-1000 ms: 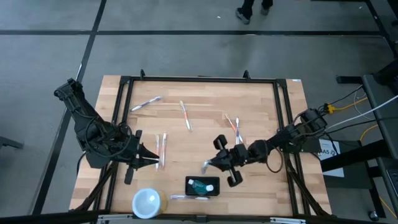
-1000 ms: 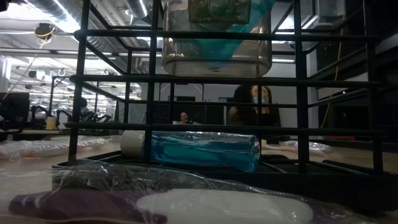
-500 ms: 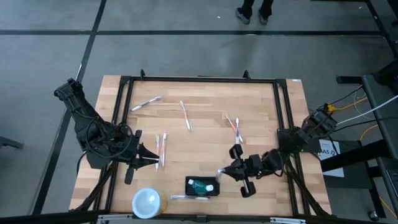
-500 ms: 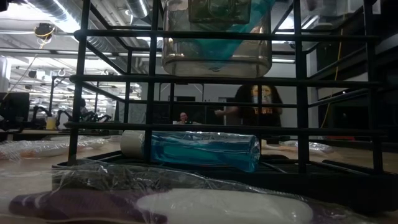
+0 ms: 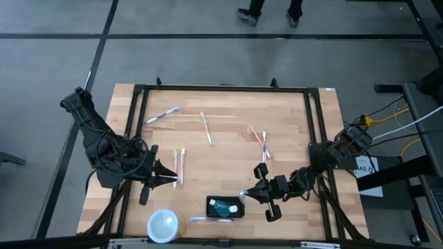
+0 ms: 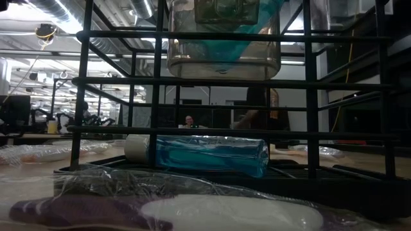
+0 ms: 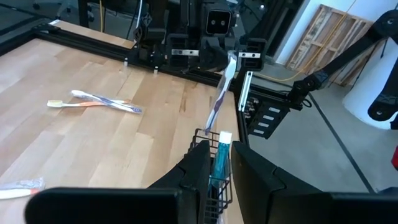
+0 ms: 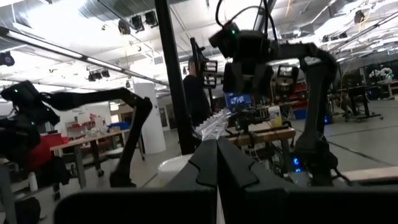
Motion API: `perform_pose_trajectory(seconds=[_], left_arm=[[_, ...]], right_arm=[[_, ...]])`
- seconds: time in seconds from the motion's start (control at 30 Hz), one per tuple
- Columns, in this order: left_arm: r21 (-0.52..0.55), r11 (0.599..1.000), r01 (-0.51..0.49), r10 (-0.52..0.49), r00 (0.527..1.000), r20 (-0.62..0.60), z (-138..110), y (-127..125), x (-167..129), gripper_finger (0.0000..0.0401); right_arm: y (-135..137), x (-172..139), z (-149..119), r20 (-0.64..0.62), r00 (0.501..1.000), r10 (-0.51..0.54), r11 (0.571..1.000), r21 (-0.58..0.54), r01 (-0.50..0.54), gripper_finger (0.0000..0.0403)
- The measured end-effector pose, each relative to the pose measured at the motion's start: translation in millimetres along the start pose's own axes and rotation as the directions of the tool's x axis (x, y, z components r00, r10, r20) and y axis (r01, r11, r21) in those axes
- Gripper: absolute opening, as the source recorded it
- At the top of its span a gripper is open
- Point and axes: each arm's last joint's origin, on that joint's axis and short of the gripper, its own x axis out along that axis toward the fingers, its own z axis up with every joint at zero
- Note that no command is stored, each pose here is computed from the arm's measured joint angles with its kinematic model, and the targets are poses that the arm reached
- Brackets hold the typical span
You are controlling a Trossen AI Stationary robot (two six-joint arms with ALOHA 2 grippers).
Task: Pick & Place toothbrushing station
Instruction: Put the purple toothbrush into the mesh organizer
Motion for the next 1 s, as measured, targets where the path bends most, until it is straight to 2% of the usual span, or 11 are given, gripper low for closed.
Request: perform_pose_trajectory(seconds=[0.3,0.5,0.7,1.0], left_arm=[[0.012,1.0,-0.006,0.006,1.0,-0.026,-7,-4,7,0.0061],[0.01,1.0,-0.005,0.005,1.0,-0.027,-7,-4,7,0.0061],[0.005,1.0,-0.005,0.005,1.0,-0.027,-7,-4,7,0.0061],[-0.003,1.0,-0.003,0.003,1.0,-0.029,-7,-4,7,0.0061]], right_arm=[[-1,-2,-16,-0.042,0.999,-0.012,1.0,-0.003,0.011,0.0],[-9,-9,-32,-0.104,0.992,-0.064,0.997,0.026,0.067,0.0],[-12,-10,-34,-0.114,0.984,-0.135,0.99,0.012,0.138,0.0012],[-16,-11,-47,-0.157,0.974,-0.162,0.983,0.06,0.173,0.0008]])
